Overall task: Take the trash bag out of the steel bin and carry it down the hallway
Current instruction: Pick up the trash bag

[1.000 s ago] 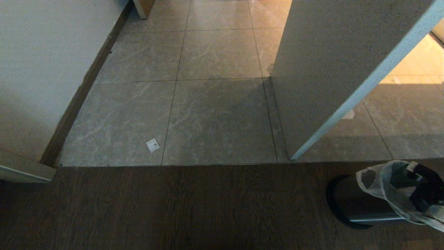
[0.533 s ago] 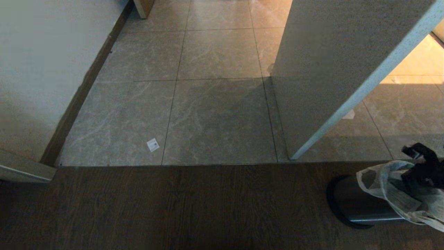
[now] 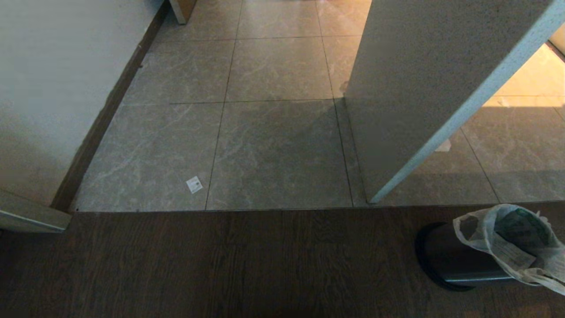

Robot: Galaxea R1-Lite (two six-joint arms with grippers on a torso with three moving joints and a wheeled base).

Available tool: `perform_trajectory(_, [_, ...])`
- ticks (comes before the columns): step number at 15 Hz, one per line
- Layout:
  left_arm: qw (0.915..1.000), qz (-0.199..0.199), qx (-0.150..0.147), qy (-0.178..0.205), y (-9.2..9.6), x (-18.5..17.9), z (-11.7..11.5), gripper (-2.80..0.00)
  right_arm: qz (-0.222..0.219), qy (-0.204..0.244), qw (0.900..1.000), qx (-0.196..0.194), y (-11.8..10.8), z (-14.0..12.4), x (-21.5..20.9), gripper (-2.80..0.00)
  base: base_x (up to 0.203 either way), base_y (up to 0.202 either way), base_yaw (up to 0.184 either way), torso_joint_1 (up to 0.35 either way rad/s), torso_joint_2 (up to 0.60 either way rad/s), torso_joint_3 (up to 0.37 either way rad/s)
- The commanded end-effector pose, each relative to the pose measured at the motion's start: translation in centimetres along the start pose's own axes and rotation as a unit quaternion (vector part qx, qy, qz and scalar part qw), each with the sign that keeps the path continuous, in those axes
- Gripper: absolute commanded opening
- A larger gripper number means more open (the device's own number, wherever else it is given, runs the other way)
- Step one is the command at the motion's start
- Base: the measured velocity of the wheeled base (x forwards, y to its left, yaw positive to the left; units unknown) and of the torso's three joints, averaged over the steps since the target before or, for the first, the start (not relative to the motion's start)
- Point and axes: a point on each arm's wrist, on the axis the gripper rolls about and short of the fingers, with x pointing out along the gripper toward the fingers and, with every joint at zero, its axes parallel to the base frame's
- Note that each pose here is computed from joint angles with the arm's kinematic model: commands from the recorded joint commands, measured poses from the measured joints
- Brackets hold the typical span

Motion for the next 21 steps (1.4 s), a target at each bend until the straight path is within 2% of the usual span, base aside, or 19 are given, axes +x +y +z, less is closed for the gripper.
perform_trajectory(1, [1.0000,0.000,0.000,0.000,0.0,0.0,0.0,-2.80,-0.041,-0.005,0.992,0.117,-1.4,-2.1,-3.2,0.00,0.000,0.000,0.000,0.000,0.00,0.000])
perform_trajectory(5, [1.0000,0.000,0.000,0.000,0.0,0.0,0.0,-2.80,-0.082,0.010,0.964,0.254,-3.8,-5.6,-4.8,0.00,0.000,0.000,0.000,0.000,0.00,0.000])
perform_trajectory(8, [1.0000,0.000,0.000,0.000,0.0,0.0,0.0,-2.80,-0.099,0.026,0.943,0.315,-5.5,-7.9,-4.9,0.00,0.000,0.000,0.000,0.000,0.00,0.000])
perform_trajectory(10, [1.0000,0.000,0.000,0.000,0.0,0.0,0.0,-2.80,-0.105,0.032,0.935,0.337,-6.9,-9.0,-4.4,0.00,0.000,0.000,0.000,0.000,0.00,0.000])
perform_trajectory(13, [1.0000,0.000,0.000,0.000,0.0,0.0,0.0,-2.80,-0.122,0.025,0.935,0.333,-8.5,-9.7,-3.0,0.00,0.000,0.000,0.000,0.000,0.00,0.000])
perform_trajectory(16, [1.0000,0.000,0.000,0.000,0.0,0.0,0.0,-2.80,-0.144,0.012,0.940,0.309,-9.6,-9.8,-1.7,0.00,0.000,0.000,0.000,0.000,0.00,0.000])
perform_trajectory(21, [1.0000,0.000,0.000,0.000,0.0,0.0,0.0,-2.80,-0.120,-0.001,0.956,0.268,-8.8,-8.4,0.6,0.00,0.000,0.000,0.000,0.000,0.00,0.000])
